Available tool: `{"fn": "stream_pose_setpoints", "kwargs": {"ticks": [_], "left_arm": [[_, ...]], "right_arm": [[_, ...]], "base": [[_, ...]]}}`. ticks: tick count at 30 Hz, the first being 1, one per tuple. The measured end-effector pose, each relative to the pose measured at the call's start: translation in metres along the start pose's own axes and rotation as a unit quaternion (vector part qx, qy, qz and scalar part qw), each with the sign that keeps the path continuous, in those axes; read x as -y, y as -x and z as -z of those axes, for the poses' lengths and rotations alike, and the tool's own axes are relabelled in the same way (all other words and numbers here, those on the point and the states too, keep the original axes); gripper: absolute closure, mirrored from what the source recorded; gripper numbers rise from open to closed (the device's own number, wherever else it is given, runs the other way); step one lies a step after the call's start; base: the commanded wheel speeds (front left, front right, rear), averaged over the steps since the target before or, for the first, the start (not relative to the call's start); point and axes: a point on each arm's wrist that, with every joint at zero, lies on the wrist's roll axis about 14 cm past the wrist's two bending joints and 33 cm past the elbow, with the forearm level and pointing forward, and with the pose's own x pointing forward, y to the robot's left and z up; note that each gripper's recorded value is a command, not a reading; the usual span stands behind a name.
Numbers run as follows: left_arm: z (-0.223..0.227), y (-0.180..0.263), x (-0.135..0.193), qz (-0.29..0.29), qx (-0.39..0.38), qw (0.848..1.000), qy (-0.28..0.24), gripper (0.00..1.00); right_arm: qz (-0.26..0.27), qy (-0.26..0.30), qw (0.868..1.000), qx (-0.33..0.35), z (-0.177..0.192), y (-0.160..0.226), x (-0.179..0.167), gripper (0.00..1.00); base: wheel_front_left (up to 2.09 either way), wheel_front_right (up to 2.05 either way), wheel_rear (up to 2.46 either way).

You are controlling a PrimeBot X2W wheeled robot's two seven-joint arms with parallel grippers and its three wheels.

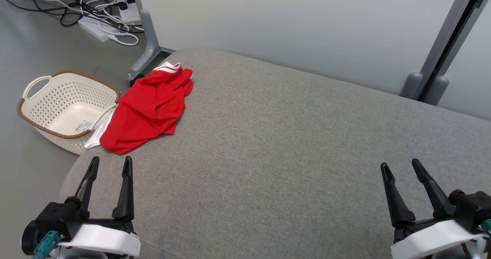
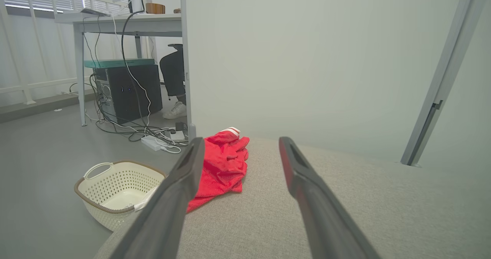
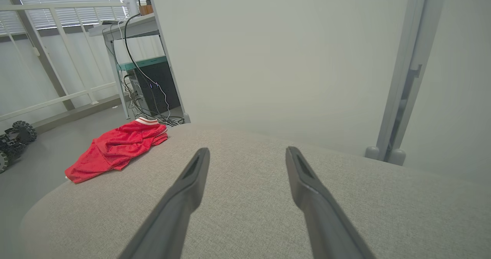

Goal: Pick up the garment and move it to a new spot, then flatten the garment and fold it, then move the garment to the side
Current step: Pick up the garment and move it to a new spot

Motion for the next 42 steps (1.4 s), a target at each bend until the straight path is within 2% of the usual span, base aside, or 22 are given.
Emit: {"fn": "stream_pose_setpoints", "kwargs": {"ticks": [16,22,29,31,36,42], "left_arm": [[-0.009,-0.011,0.004,0.002,0.012,1.000,-0.003,0.00],[-0.050,-0.054,0.009,0.015,0.076,0.997,-0.016,0.00],[-0.059,-0.107,0.010,0.020,0.081,0.996,-0.014,0.00],[-0.046,-0.125,0.010,0.022,0.058,0.998,-0.016,0.00],[0.021,-0.156,0.001,0.004,-0.048,0.999,-0.008,0.00],[0.113,-0.156,-0.022,-0.042,-0.202,0.979,-0.003,0.00]], "right_arm": [[0.000,0.002,1.000,0.000,0.001,-0.007,0.002,0.00],[-0.001,0.001,1.000,-0.002,0.002,-0.014,0.006,0.00],[0.011,0.007,1.000,-0.006,0.005,-0.023,0.025,0.00],[0.017,0.006,1.000,-0.006,0.007,-0.026,0.032,0.00],[0.034,0.006,0.999,-0.008,0.012,-0.031,0.053,0.00],[0.051,0.015,0.998,-0.015,0.022,-0.035,0.075,0.00]], "base": [[0.00,0.00,0.00],[0.00,0.00,0.00],[0.00,0.00,0.00],[0.00,0.00,0.00],[0.00,0.00,0.00],[0.00,0.00,0.00]]}}
